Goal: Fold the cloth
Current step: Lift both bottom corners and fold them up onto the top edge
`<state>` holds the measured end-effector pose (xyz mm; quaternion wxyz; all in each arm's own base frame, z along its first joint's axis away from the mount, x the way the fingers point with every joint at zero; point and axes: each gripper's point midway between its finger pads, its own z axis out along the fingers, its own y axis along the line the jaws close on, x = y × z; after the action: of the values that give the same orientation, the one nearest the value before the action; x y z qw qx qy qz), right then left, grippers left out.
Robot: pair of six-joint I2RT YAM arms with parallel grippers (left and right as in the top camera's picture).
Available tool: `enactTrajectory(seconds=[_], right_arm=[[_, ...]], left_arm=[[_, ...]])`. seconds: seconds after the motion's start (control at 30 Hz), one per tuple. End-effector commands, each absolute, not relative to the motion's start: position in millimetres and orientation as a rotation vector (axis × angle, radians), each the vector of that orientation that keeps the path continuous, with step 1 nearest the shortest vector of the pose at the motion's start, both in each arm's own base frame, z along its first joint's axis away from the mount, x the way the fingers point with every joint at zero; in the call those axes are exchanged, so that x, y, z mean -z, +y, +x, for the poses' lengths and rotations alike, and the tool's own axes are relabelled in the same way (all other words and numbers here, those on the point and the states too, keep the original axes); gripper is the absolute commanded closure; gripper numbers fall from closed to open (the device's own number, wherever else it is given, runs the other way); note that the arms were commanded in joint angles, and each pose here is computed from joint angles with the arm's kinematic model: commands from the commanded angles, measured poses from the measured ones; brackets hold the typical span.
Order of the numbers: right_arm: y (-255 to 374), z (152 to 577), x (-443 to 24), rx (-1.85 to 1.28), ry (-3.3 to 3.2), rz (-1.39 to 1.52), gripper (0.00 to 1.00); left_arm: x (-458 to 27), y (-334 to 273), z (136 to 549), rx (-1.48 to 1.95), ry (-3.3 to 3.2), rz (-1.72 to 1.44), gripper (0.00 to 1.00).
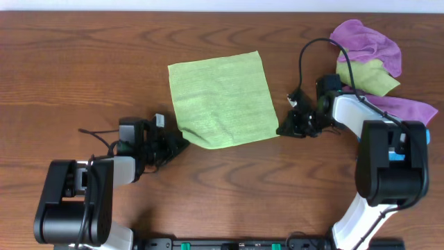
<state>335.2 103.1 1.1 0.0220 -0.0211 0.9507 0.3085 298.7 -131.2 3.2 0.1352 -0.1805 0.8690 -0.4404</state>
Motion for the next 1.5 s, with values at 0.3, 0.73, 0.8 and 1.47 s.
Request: enactTrajectory(seconds=[0.3,0.73,0.8,1.47], right_arm=[[120,358,-61,-0.901,2.781,-0.165,0.98],[152,420,-95,-0.849,2.530,-0.154,0.98],[151,427,-97,-0.831,2.509,-0.119,0.99],[185,529,-103,-0.827,2.425,-0.150,0.99]], left_arm=[[-80,-143,342,1.368,2.318,-0.286,0.95],[-99,-121,379,1.133,2.232,-0.310,0.94],[-101,-114,388,1.075,2.219,-0.338,0.94],[-93,-73,479,0.888,2.283,-0.392,0.94]])
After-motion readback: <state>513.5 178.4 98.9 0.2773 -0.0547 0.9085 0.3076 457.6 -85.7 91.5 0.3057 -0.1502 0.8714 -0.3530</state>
